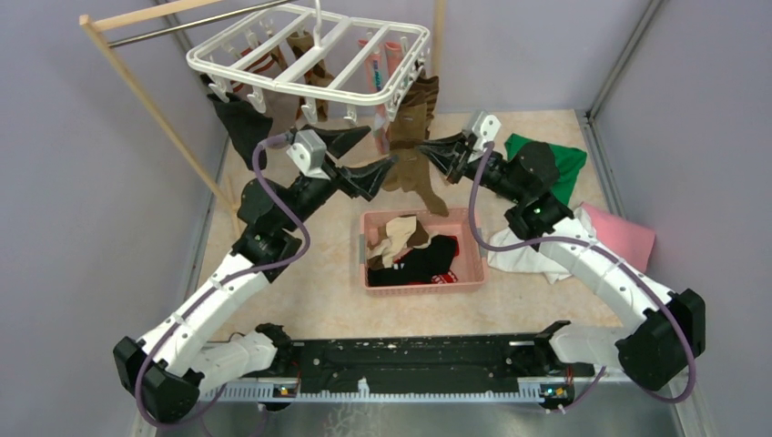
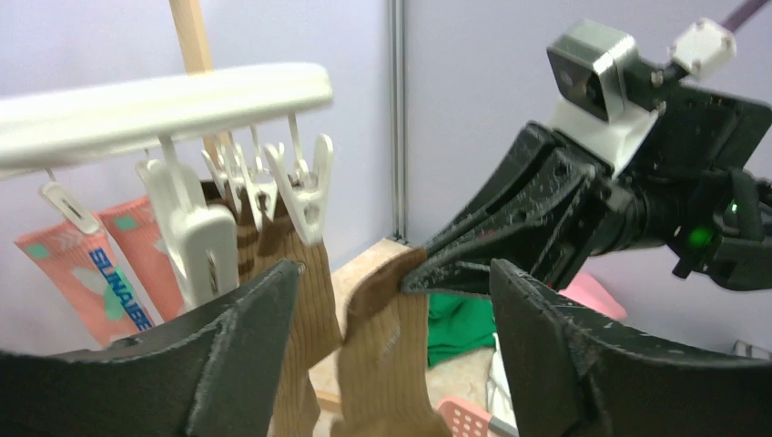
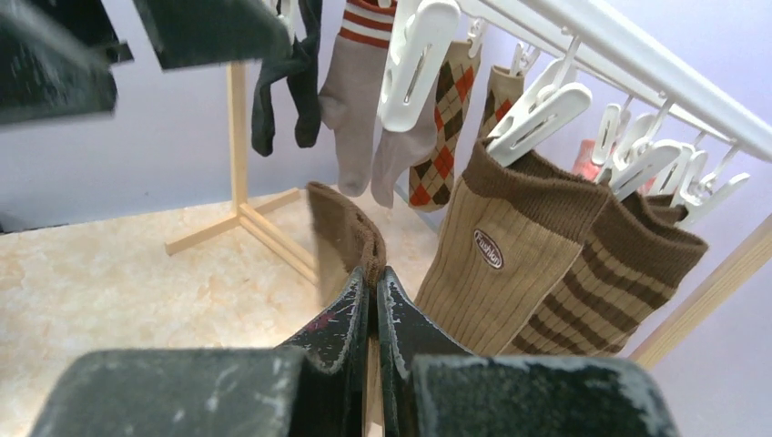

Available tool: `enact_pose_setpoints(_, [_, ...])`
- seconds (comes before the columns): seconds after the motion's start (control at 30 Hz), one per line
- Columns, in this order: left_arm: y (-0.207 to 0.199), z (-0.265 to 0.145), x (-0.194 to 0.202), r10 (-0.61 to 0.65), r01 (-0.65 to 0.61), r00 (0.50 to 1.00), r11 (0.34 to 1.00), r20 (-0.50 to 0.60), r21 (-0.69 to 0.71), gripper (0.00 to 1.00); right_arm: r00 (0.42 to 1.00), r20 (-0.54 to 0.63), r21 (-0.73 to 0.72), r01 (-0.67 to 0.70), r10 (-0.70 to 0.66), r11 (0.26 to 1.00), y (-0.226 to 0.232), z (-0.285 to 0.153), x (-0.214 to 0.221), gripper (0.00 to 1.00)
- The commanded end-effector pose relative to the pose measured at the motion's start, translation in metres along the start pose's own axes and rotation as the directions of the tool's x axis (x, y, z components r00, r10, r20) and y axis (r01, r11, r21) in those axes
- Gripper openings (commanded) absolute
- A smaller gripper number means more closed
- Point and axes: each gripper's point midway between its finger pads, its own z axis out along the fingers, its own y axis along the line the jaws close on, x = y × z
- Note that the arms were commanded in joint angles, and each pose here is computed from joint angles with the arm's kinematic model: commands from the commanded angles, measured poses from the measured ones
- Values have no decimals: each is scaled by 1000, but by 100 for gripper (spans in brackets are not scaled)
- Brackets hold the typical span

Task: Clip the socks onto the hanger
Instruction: Pick up the sock from the bin, then open the clamp at the hanger.

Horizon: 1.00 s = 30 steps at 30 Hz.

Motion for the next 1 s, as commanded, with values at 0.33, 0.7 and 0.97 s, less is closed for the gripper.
enact_pose_setpoints(0.33, [5, 11, -49, -198, 203, 978, 976, 66, -76, 99, 993, 78, -55, 90, -86, 994, 8, -13, -27, 0])
enact_pose_setpoints(0.7, [-14, -16, -36, -349, 349, 937, 935, 5, -58, 58, 998, 21, -96, -61, 63, 994, 21, -25, -19, 0])
enact_pose_setpoints(0.97, [-35, -17, 10, -499, 502, 862, 865, -89, 11, 2, 978, 41, -228, -188, 203, 955, 54, -31, -20, 0])
